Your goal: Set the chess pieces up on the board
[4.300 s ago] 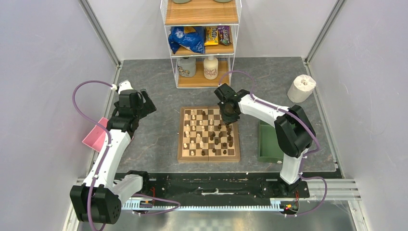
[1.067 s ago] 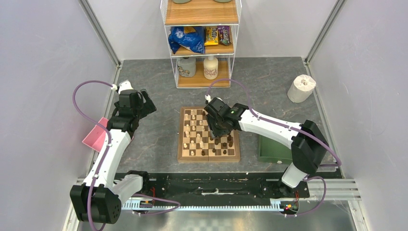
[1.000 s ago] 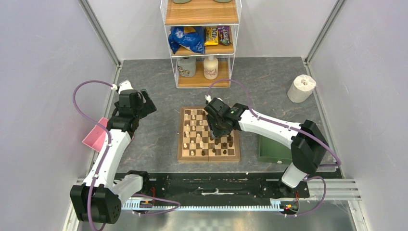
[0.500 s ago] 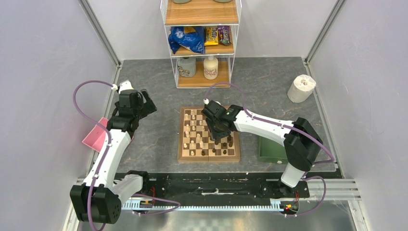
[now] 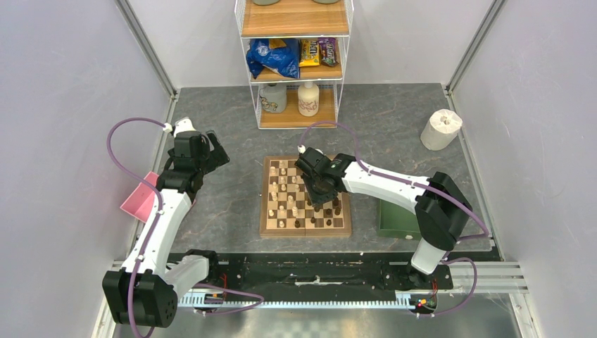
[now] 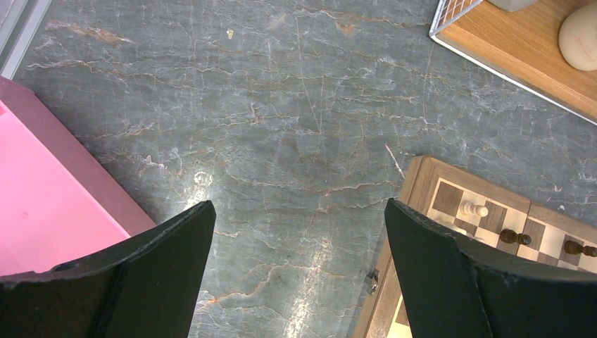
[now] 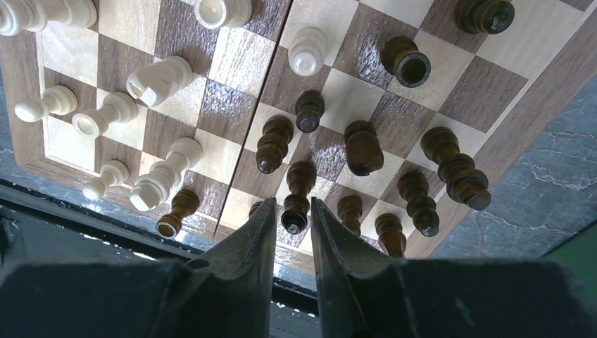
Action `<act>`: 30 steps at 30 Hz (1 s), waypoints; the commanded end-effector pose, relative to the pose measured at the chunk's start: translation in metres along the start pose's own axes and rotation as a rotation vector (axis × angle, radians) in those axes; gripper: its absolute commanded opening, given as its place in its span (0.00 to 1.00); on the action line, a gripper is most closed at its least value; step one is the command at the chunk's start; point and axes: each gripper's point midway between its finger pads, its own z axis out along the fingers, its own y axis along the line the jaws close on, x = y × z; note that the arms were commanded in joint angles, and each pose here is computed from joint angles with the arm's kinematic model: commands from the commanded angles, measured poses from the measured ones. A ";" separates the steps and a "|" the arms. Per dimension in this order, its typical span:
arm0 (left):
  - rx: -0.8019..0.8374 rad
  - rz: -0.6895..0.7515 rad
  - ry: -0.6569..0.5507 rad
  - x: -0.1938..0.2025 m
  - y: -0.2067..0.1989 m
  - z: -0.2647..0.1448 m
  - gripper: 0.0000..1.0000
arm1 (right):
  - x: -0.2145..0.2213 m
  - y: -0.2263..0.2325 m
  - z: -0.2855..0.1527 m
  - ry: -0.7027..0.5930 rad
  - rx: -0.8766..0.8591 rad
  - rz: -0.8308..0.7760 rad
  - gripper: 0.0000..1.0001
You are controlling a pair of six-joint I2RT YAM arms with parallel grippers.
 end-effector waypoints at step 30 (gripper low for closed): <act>0.023 -0.003 -0.020 -0.006 -0.005 0.000 0.98 | -0.062 -0.022 -0.097 -0.306 0.033 0.009 0.10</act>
